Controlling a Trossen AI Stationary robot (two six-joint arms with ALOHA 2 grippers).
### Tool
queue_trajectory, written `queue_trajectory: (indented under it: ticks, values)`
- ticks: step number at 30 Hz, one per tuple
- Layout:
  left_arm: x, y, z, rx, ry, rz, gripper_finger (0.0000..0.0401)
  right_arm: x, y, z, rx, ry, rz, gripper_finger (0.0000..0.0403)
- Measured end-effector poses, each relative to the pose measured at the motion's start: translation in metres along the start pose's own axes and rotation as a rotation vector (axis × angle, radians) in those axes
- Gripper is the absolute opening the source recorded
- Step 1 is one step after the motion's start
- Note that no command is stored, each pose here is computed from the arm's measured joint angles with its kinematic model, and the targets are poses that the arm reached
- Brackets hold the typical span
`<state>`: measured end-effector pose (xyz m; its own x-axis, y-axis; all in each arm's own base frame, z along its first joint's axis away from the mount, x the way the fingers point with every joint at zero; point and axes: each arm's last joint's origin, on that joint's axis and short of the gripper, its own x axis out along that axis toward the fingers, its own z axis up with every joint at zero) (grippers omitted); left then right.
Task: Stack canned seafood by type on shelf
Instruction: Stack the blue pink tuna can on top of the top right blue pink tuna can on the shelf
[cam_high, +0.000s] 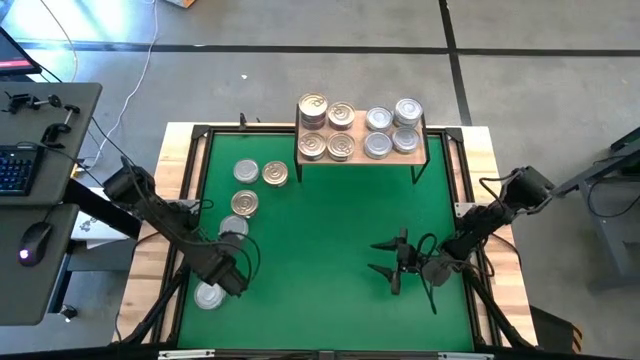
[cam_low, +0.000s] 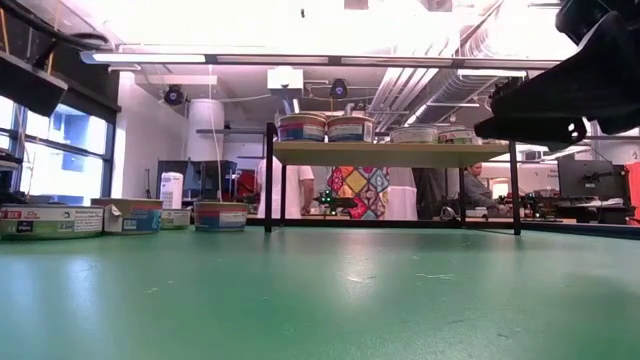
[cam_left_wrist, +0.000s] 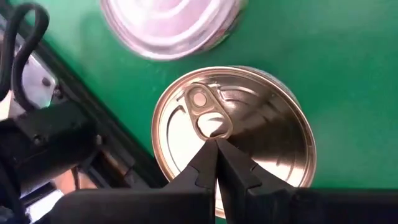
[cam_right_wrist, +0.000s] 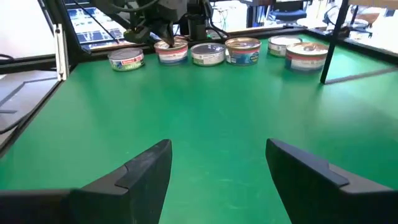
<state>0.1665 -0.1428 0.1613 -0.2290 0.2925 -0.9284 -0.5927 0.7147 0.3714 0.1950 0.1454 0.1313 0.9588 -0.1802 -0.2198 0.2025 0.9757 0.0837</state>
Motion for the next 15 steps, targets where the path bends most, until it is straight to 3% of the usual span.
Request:
queue_trajectory:
  ticks: [5, 9, 12, 15]
  values:
    - [-0.013, -0.018, 0.01, 0.017, -0.136, -0.168, 0.0, 0.0, 0.0, 0.0, -0.004, -0.002, 0.0, 0.0255]
    - [-0.023, -0.044, 0.026, 0.05, -0.338, -0.431, 0.0, 0.0, 0.0, 0.0, -0.003, -0.003, 0.001, 0.0255]
    - [-0.031, -0.061, 0.04, 0.11, -0.52, -0.583, 0.0, 0.0, 0.0, 0.001, 0.0, -0.006, 0.002, 0.0255]
    - [-0.047, -0.077, 0.058, 0.109, -0.809, -0.696, 0.0, 0.0, 0.0, 0.001, 0.001, -0.006, 0.002, 0.0255]
